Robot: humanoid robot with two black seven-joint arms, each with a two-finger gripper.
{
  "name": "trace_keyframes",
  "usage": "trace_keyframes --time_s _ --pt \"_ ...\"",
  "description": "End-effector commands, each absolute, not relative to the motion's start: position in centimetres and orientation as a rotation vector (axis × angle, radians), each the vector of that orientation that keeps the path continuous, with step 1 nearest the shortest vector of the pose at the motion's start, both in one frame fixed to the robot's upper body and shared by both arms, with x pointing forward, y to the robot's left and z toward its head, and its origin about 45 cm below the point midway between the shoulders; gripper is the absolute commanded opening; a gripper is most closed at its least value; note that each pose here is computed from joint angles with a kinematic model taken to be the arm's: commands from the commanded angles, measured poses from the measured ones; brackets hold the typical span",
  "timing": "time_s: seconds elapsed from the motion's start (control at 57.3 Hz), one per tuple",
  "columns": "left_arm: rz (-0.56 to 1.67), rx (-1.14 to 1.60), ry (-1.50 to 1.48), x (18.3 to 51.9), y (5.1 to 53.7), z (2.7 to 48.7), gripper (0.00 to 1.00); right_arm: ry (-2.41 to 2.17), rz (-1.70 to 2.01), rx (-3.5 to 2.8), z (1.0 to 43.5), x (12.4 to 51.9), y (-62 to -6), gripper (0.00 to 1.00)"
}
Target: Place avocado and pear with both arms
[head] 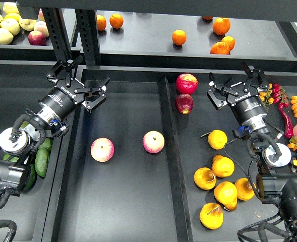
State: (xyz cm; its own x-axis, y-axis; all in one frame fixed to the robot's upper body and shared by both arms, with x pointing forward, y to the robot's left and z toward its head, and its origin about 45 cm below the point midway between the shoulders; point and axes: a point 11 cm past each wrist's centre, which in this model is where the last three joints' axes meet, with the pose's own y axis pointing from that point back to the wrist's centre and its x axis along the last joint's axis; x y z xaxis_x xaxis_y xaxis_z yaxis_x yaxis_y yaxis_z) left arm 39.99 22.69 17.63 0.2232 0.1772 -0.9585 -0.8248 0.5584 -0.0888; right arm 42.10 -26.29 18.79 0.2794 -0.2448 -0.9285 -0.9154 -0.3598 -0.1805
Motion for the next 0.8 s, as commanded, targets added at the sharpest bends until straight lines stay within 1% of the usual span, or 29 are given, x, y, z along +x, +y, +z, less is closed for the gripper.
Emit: trace_keyframes --time_s 0.0,0.07,0.174,0.262,0.366,0.489,0.506,0.558,0.611,0.785 --pt "0.763 -0.699 1.139 38.7 22.6 17.4 1.0 1.025 1.076 -1.806 19.5 41.3 -25.9 1.0" --pt "0.752 -0.7 1.136 37.8 22.5 17.4 1.0 1.021 1.073 -1.809 19.3 40.6 -25.9 1.0" --pt "0.721 -0.712 1.114 36.6 22.0 18.4 1.0 1.026 1.1 -1.815 17.9 38.5 -25.6 1.0" --pt "0.709 -0.709 1.114 36.1 21.7 18.8 1.0 1.03 1.085 -1.799 17.6 37.3 -25.7 1.0" --pt "0.7 -0.717 1.096 36.2 21.6 19.4 1.0 1.057 1.05 -1.749 17.5 36.9 -26.5 1.0" --pt "0.815 -0.894 1.028 37.0 23.4 20.3 1.0 1.112 0.993 -1.653 16.9 36.5 -27.8 1.0" --pt "0.882 -0.998 0.983 37.3 24.5 20.8 1.0 1.128 0.974 -1.623 16.8 36.3 -28.2 1.0" --pt "0.936 -1.074 0.947 37.3 25.3 21.0 1.0 1.134 0.968 -1.613 16.7 36.1 -28.3 1.0" --pt "0.964 -1.11 0.934 37.0 25.8 20.9 1.0 1.136 0.976 -1.615 16.5 36.0 -28.2 1.0" --pt "0.988 -1.086 0.969 34.9 25.5 19.2 1.0 1.123 1.038 -1.653 15.2 34.6 -26.6 1.0"
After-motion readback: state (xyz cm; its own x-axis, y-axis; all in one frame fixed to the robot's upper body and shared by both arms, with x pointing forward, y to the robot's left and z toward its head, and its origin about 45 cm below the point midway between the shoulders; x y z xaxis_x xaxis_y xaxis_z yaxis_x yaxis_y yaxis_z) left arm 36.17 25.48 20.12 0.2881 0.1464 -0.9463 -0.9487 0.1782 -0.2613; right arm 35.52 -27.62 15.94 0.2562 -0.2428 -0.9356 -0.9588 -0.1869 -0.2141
